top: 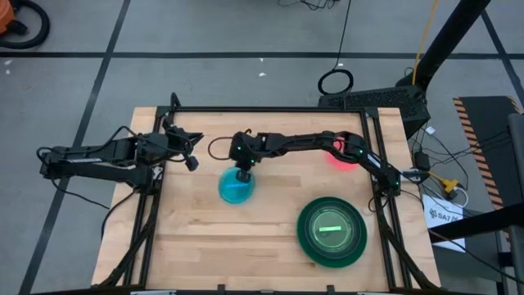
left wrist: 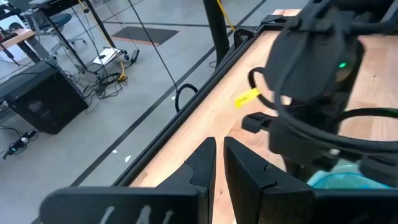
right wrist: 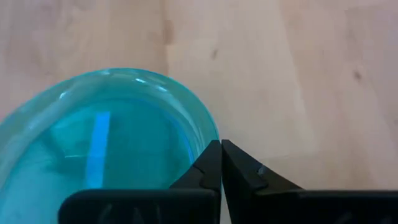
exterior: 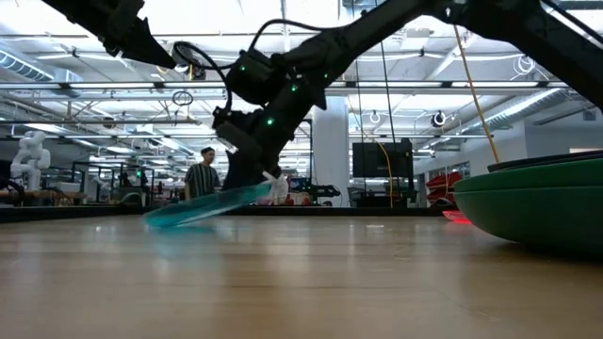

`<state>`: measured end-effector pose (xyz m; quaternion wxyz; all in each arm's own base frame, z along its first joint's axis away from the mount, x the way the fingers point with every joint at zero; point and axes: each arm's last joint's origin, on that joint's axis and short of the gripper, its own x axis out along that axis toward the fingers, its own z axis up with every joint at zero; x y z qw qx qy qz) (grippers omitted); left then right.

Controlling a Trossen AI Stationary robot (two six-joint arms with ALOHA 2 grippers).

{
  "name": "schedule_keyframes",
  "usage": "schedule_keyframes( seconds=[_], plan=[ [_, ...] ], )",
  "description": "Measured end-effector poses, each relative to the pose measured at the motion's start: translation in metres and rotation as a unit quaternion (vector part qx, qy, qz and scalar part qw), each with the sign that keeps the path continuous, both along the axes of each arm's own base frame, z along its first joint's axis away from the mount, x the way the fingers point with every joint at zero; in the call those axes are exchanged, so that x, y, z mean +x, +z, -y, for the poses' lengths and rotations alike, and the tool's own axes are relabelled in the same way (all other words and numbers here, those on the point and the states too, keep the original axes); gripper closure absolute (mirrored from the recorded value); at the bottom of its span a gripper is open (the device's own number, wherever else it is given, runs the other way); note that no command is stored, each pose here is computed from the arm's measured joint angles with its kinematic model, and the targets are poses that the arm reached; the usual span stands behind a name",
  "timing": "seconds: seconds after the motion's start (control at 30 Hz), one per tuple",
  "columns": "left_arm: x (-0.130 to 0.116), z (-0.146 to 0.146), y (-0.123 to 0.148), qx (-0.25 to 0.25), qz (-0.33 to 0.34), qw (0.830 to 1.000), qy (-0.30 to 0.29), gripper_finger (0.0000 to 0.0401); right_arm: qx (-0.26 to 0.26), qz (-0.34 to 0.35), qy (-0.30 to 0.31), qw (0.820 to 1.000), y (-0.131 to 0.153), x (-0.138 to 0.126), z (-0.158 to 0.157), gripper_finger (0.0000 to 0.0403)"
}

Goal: Stack plastic plates
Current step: Stack the blue plate on top of the light green plate

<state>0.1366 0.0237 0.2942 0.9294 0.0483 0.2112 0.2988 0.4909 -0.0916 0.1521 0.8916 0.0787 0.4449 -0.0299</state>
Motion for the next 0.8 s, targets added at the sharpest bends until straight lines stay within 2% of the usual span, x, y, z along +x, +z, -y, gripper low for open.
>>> schedule_keyframes(
  seconds=[0.13,0.27,0.47,0.6,0.8],
  plan=[
    [0.0,0.0,0.0,-0.001,0.0,1.0,0.0,0.0362,0.0,-0.016,0.008,1.0,0.004,-0.002,-0.015,0.0402],
    [-0.001,0.0,-0.002,-0.006,-0.007,1.0,0.003,0.0362,-0.028,-0.037,-0.008,0.999,0.005,-0.002,-0.041,0.0403],
    [-0.002,0.0,-0.003,-0.013,-0.01,1.0,0.006,0.0362,-0.042,-0.042,0.003,0.998,0.031,-0.011,-0.073,0.0403],
    [-0.002,0.001,-0.004,-0.019,-0.011,1.0,0.005,0.0362,-0.039,-0.033,0.013,0.999,0.049,-0.028,-0.089,0.0403],
    [-0.001,0.002,-0.004,-0.021,-0.008,1.0,0.0,0.0362,-0.059,0.005,-0.025,0.998,0.065,-0.065,-0.105,0.0403]
  ],
)
